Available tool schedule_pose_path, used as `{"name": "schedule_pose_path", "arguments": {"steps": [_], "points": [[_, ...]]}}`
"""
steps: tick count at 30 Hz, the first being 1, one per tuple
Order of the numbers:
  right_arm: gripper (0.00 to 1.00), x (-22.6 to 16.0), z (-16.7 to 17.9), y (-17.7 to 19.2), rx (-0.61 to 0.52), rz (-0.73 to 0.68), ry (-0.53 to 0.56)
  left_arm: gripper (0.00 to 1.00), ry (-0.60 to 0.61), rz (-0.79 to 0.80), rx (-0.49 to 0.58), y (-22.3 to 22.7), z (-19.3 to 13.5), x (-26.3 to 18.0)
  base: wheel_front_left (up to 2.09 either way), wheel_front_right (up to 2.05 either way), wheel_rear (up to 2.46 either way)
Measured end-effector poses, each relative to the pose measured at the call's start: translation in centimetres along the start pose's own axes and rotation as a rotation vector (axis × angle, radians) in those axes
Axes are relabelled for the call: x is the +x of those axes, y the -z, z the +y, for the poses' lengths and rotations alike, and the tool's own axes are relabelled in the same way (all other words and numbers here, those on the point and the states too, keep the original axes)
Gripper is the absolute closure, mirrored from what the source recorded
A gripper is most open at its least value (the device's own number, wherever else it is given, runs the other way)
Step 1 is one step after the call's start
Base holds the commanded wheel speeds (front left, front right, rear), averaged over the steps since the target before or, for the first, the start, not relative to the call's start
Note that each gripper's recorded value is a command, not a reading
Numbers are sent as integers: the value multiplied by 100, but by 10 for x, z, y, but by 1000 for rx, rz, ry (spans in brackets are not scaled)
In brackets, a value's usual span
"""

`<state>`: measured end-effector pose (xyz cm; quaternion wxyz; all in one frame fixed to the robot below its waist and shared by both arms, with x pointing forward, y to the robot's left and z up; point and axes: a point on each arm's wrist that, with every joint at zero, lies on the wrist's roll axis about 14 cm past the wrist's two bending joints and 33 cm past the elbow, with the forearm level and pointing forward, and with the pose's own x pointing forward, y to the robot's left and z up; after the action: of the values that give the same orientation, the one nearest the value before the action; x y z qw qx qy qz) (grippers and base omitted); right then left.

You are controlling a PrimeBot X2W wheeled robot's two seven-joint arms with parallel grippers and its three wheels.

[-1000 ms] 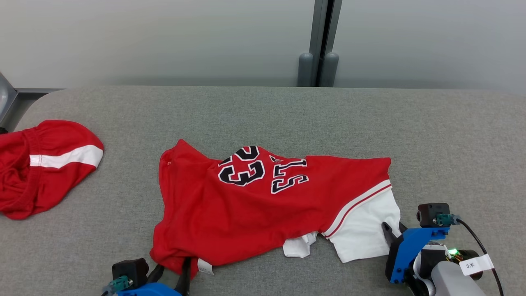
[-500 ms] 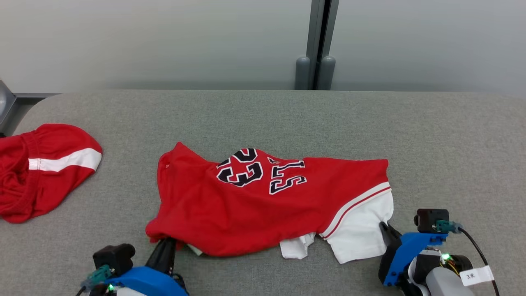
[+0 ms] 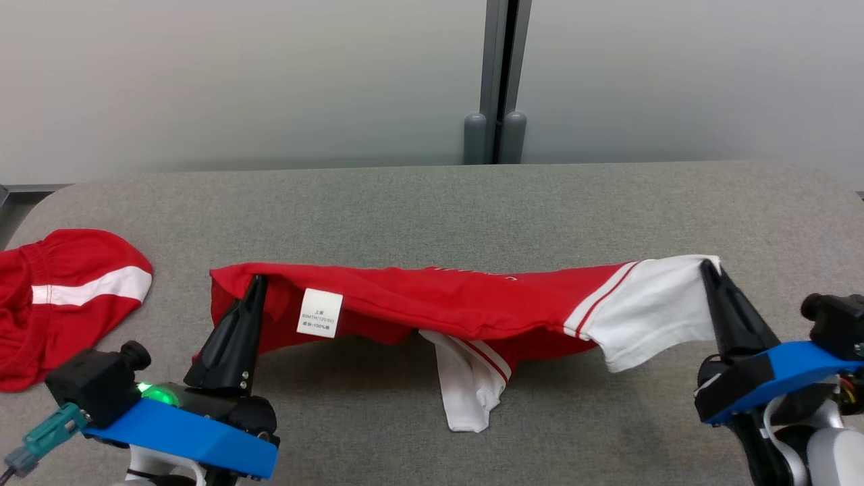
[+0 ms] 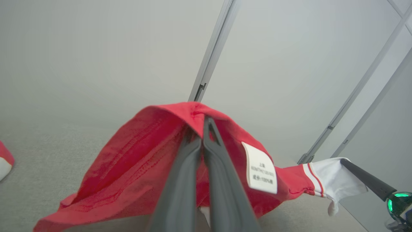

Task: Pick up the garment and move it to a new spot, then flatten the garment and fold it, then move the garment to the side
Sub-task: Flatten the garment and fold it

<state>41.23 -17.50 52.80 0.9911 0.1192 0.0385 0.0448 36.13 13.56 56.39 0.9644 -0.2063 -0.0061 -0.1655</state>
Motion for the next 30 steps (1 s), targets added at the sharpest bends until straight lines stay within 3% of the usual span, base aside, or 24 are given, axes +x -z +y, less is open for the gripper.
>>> {"name": "schedule_pose_path", "arguments": {"steps": [9, 14, 18, 24, 29, 30], "points": [[100, -38, 0, -94, -62, -235, 7, 100, 173, -90, -24, -51, -43, 12, 0, 0, 0], [100, -57, 12, -157, -202, -415, 23, 100, 280, -156, -19, -85, -65, 24, 0, 0, 0], [100, -56, 25, -182, -256, -473, 12, 100, 336, -132, -3, -89, -73, 38, 0, 0, 0], [100, -3, 30, -165, -271, -341, -39, 100, 353, -30, -118, -66, -64, 86, 0, 0, 0], [100, 70, 16, -142, -239, -222, -62, 100, 281, 84, -135, -31, -25, 151, 0, 0, 0], [100, 84, 9, -142, -276, -218, -45, 100, 256, 94, -124, -26, -14, 164, 0, 0, 0]]}}
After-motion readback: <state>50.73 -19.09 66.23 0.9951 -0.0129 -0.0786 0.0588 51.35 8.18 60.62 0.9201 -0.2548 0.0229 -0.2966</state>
